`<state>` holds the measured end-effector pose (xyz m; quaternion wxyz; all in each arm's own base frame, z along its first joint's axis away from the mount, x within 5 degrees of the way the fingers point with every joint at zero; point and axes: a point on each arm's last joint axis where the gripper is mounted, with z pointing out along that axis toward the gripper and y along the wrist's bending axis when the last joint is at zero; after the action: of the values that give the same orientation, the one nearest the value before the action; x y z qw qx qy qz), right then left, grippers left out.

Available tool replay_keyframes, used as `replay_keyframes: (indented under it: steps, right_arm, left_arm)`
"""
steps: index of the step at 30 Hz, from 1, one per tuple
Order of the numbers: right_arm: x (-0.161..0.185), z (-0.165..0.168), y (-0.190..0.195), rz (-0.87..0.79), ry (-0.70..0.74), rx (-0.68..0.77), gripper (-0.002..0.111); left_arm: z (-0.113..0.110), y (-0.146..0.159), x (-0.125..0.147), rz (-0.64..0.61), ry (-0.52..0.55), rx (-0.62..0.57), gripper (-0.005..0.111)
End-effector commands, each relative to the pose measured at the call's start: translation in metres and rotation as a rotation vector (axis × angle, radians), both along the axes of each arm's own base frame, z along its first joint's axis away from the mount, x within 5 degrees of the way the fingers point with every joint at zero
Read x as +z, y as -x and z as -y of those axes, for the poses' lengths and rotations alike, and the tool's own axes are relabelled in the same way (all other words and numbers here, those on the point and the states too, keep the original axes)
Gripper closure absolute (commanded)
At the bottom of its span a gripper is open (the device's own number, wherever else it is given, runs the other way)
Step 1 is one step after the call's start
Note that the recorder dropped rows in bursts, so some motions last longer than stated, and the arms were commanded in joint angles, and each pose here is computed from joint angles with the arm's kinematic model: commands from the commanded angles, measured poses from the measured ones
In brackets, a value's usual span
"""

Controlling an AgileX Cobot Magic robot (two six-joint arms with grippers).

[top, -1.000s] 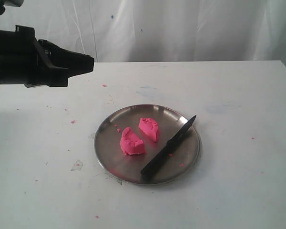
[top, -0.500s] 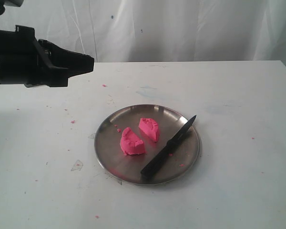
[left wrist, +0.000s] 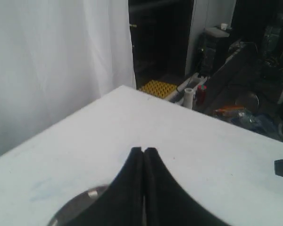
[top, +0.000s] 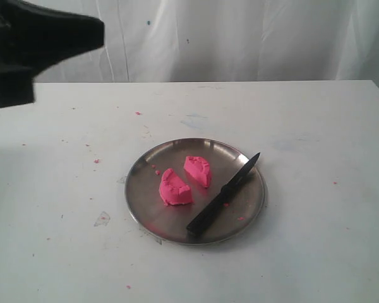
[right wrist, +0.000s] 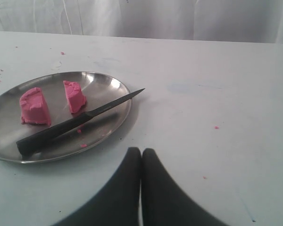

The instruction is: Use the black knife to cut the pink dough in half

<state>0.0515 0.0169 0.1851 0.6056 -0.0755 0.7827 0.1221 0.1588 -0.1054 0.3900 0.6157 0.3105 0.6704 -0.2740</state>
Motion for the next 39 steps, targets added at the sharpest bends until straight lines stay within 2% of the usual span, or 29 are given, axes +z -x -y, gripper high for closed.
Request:
replay_keyframes:
  steps: [1,5,10,13,18,25,39]
  right_arm:
    - [-0.001,0.0,0.0,0.008,-0.005,-0.004,0.108]
    - [-0.001,0.0,0.0,0.008,-0.005,-0.004,0.108]
    - [-0.001,0.0,0.0,0.008,-0.005,-0.004,0.108]
    - [-0.001,0.0,0.0,0.008,-0.005,-0.004,0.108]
    - [-0.001,0.0,0.0,0.008,-0.005,-0.004,0.108]
    - [-0.001,0.0,0.0,0.008,-0.005,-0.004,0.108]
    - [-0.001,0.0,0.0,0.008,-0.005,-0.004,0.108]
  left_arm:
    - [-0.018,0.034,0.008,0.136,-0.026,0.06,0.107]
    - [-0.036,0.056,-0.01,0.114,-0.056,0.169,0.107]
    - [-0.058,0.073,-0.055,-0.079,-0.031,0.34,0.107]
    - [-0.066,0.081,-0.079,-0.127,-0.025,0.397,0.107]
    - [-0.072,0.092,-0.113,-0.118,-0.015,0.414,0.107]
    - [-0.076,0.101,-0.155,-0.167,0.007,0.423,0.107]
    - [-0.08,0.108,-0.211,-0.2,0.035,0.456,0.107]
